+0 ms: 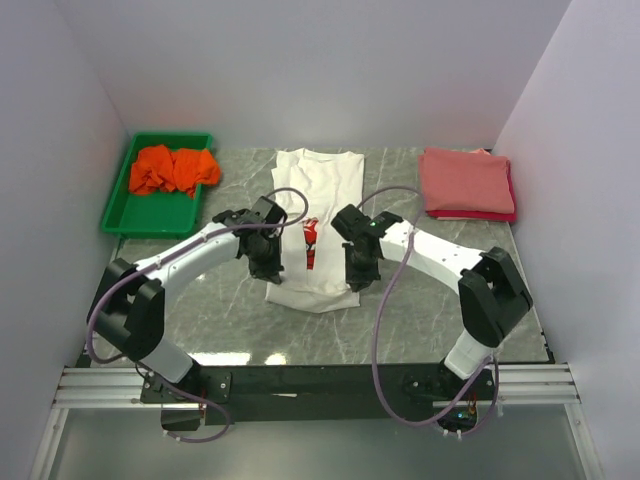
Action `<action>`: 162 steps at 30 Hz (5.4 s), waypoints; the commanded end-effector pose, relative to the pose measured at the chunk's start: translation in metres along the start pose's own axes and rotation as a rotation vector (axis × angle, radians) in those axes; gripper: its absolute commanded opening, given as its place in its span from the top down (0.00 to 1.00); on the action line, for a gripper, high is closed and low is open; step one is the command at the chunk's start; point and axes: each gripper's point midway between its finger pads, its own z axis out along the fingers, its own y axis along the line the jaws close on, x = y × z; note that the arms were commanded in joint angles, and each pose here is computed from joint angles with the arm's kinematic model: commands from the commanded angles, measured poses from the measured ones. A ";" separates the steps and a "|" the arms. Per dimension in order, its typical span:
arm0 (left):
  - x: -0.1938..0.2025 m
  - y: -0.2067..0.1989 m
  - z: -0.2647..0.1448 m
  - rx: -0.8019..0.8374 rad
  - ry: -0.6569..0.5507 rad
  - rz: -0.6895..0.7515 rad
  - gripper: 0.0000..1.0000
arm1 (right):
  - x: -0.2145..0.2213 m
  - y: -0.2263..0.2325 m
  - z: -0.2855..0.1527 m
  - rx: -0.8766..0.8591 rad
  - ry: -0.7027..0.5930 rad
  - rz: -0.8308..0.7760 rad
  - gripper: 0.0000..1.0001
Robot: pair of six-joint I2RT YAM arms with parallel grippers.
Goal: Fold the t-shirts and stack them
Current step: Fold the tshirt
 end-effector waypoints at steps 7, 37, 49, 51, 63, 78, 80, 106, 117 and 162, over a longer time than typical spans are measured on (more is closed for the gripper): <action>-0.073 -0.007 0.002 -0.016 -0.155 -0.032 1.00 | -0.061 -0.001 -0.001 0.019 -0.074 0.004 1.00; -0.217 0.022 0.054 0.249 -0.156 -0.135 1.00 | -0.181 -0.024 0.026 0.076 -0.068 0.098 1.00; -0.240 0.023 0.061 0.281 -0.163 -0.146 0.99 | -0.192 -0.028 0.034 0.056 -0.057 0.137 1.00; -0.248 0.027 0.058 0.284 -0.186 -0.177 0.77 | -0.198 -0.027 0.033 0.044 -0.061 0.137 0.84; -0.235 0.036 0.014 0.282 -0.295 -0.151 0.31 | -0.207 -0.011 -0.005 -0.062 -0.153 0.145 0.50; -0.150 0.039 0.046 0.272 -0.128 -0.126 0.32 | -0.191 0.031 0.022 -0.127 -0.099 0.106 0.55; -0.142 0.040 0.050 0.264 -0.105 -0.125 0.33 | -0.197 0.034 0.022 -0.127 -0.105 0.108 0.55; -0.057 0.080 0.081 0.118 0.101 -0.109 0.61 | -0.295 0.030 0.044 -0.106 -0.343 0.341 0.56; -0.067 0.072 0.070 0.142 0.067 -0.101 0.58 | -0.313 0.032 -0.033 -0.235 -0.481 0.328 0.54; -0.064 0.059 0.075 0.217 0.076 -0.113 0.59 | -0.068 -0.007 0.063 -0.013 -0.028 0.227 0.52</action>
